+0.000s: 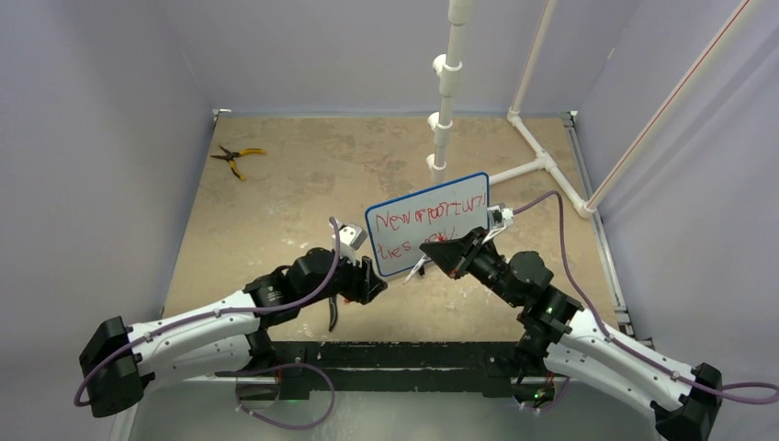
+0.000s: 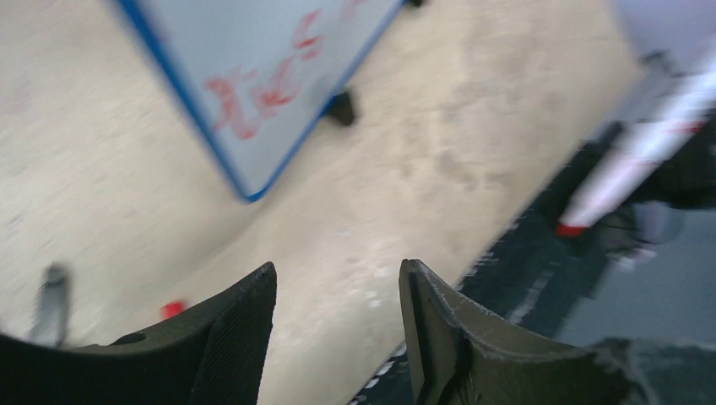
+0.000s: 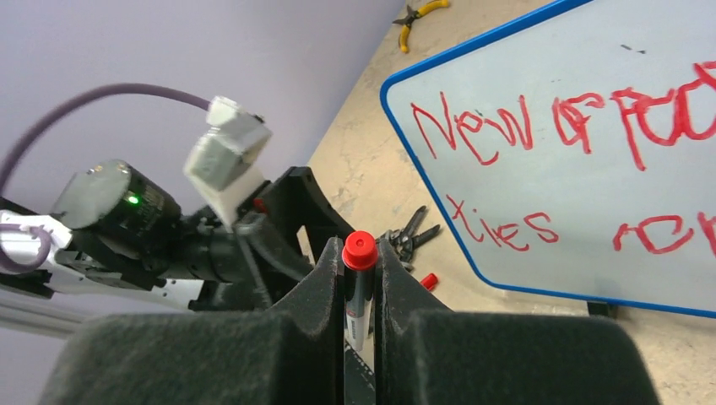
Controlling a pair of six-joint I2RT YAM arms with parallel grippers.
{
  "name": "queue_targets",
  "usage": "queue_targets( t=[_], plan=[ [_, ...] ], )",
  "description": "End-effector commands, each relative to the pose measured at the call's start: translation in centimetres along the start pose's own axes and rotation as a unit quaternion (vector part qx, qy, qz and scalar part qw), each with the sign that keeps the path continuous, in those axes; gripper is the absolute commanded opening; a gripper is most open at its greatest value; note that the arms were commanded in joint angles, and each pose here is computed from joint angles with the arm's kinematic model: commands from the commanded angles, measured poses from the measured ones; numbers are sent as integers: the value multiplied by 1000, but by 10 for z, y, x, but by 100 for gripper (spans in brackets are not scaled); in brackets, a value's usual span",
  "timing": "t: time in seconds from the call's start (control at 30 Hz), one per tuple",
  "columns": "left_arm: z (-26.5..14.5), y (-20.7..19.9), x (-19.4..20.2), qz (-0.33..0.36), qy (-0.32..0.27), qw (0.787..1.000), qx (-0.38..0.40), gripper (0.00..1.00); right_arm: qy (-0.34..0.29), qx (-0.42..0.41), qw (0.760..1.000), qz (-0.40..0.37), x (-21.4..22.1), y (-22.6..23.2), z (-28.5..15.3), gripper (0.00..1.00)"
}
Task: Write a sentence on the whiteboard
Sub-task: Pick up the pen cap from the center of the board.
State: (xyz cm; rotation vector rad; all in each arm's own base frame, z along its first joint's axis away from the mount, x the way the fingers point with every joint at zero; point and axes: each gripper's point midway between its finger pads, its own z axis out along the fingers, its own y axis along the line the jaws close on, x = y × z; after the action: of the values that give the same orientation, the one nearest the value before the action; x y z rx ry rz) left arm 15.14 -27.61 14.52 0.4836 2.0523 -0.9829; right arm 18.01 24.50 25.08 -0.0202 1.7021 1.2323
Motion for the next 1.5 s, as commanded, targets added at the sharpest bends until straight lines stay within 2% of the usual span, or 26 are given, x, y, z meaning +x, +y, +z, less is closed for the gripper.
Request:
queue_targets(
  t=[0.0, 0.23, 0.43, 0.6, 1.0, 1.27, 1.47],
  plan=[
    [-17, 75, 18, -9, 35, 977, -212, 56, -40, 14, 999, -13, -23, 2, -3, 0],
    [-14, 104, 37, 7, 90, 950, -300, 51, -31, 22, 999, -11, -18, -3, -2, 0],
    [-11, 112, 47, 13, 116, 940, -321, 43, -32, 21, 999, -8, -16, -5, -6, 0],
    [-9, 111, 53, 8, 122, 942, -311, 37, -37, 27, 999, -4, -17, -8, -9, 0],
    [-5, 115, 72, 3, 148, 939, -310, 36, -29, 33, 999, -4, -12, -11, -5, 0],
    [-6, 118, 78, 2, 159, 935, -316, 32, -28, 34, 999, -4, -11, -12, -6, 0],
    [-2, 111, 86, -4, 172, 942, -289, 32, -27, 36, 999, -2, -9, -14, -6, 0]
  ],
)
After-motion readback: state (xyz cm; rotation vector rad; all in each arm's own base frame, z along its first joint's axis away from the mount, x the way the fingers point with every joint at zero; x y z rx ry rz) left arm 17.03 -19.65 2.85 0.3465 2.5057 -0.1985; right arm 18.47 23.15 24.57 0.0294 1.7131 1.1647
